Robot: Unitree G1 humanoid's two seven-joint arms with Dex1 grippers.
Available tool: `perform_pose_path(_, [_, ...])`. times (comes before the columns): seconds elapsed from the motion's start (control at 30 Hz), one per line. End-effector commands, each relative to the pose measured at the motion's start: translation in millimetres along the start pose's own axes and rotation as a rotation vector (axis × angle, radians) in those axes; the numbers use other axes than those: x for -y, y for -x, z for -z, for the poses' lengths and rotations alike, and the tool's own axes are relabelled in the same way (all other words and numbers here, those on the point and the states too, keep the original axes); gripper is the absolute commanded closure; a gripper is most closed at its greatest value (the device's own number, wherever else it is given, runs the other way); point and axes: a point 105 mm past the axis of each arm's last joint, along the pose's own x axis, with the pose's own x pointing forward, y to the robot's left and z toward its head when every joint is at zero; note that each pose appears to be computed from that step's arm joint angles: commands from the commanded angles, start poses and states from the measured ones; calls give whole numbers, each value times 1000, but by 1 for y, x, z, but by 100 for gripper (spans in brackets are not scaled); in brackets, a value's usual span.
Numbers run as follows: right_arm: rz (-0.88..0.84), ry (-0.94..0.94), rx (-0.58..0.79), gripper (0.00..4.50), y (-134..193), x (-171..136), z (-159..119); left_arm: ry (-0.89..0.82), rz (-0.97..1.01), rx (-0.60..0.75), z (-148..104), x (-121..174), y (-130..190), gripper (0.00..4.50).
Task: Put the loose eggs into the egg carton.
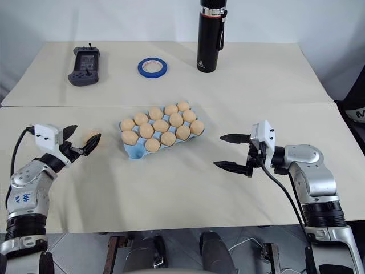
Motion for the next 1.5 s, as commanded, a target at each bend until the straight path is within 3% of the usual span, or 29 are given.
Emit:
perform_pose_path(0.03, [3, 32, 13, 0, 2, -1, -9, -1, 37, -38, 8, 3, -5, 3])
perform_pose_path(0.17, [6, 34, 11, 0, 3, -1, -10, 2, 46, -62, 15, 2, -9, 91])
perform_pose_path(0.33, [7, 35, 7, 0, 2, 1, -10, -4, 48, -45, 15, 1, -10, 250])
perform_pose_path(0.47, [10, 39, 4, 0, 3, 3, -11, -62, 81, -17, 3, 4, -11, 281])
perform_pose_path(0.6, [11, 42, 2, 0, 3, 3, -12, -119, 283, 117, -48, 46, -25, 281])
perform_pose_path(0.7, [12, 46, 7, 0, 3, 3, -13, -102, 462, 137, -67, 85, -28, 281])
perform_pose_path(0.9, [13, 49, 23, 0, 7, -4, -14, -126, 645, 77, -62, 111, -19, 281])
perform_pose_path(1.1, [38, 47, 19, 0, 11, -7, -11, -129, 699, 44, -56, 114, -17, 281])
perform_pose_path(1.4, [62, 41, 15, 0, 14, -10, -9, -118, 730, 67, -67, 116, -14, 4])
perform_pose_path(1.5, [63, 43, 16, 0, 13, -8, -9, -91, 700, 113, -78, 112, -17, 4])
